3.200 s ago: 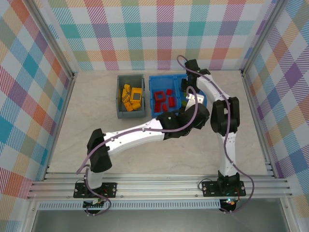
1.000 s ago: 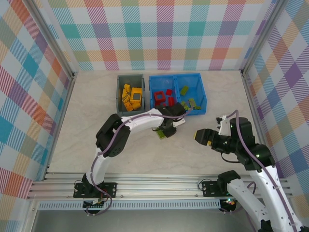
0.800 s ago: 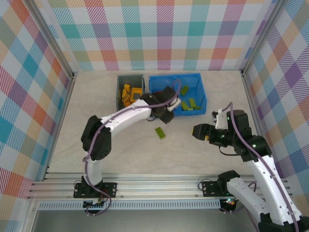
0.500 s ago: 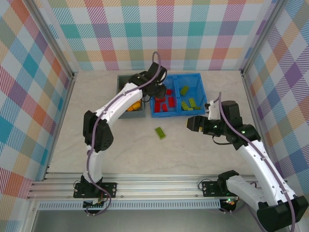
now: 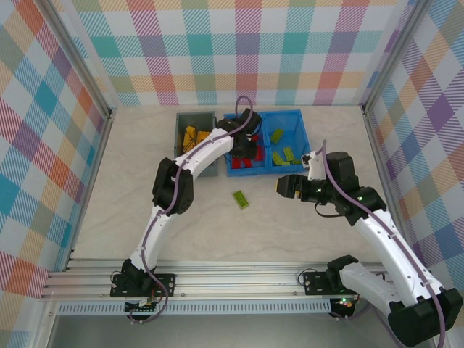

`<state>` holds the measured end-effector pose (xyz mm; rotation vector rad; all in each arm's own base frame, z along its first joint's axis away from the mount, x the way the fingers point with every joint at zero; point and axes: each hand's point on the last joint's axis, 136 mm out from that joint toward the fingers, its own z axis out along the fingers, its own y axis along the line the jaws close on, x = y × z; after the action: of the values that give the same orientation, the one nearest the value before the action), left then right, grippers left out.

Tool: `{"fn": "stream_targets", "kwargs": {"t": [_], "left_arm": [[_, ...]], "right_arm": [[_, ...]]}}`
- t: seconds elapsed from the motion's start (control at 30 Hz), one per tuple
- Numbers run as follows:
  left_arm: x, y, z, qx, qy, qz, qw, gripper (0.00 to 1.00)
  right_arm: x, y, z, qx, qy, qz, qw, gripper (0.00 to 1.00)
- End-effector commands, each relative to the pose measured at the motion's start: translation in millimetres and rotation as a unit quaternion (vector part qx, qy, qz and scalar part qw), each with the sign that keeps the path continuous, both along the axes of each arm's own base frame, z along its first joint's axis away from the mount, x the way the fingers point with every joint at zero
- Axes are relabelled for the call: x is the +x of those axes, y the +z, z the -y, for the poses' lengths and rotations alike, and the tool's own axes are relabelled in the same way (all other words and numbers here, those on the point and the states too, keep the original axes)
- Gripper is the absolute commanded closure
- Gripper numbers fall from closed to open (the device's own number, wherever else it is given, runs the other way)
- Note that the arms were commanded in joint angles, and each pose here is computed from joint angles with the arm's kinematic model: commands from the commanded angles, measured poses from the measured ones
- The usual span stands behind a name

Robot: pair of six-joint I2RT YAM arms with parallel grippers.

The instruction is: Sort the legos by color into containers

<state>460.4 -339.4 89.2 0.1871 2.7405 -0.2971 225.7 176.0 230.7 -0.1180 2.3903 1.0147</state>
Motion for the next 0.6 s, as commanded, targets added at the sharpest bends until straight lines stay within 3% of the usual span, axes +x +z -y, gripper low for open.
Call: {"fn": "stream_targets", "kwargs": {"t": [0.0, 0.17, 0.3, 0.37, 0.57], "left_arm": [[6, 10, 15, -0.052, 0.020, -0.003, 0.998, 0.78], [1, 1, 12, -0.053, 0.036, -0.020, 0.998, 0.76], [-4, 1, 9, -0.053, 0.039, -0.024, 0.998, 0.61], [-7, 5, 7, -0.054, 0.039, -0.023, 0.998, 0.54], [-14, 40, 2, -0.075, 0.043, 0.002, 0.996, 0.50]], "right_arm": [[1, 1, -1, 0.002, 0.000, 0.009, 1.000, 0.26], [2, -4, -2, 0.004, -0.001, 0.004, 1.000, 0.26], [4, -10, -3, -0.002, 0.000, -0.004, 1.000, 0.26], [5, -13, -3, -0.005, 0.001, -0.008, 1.000, 0.26], [8, -19, -4, -0.021, 0.010, -0.012, 1.000, 0.26]]}}
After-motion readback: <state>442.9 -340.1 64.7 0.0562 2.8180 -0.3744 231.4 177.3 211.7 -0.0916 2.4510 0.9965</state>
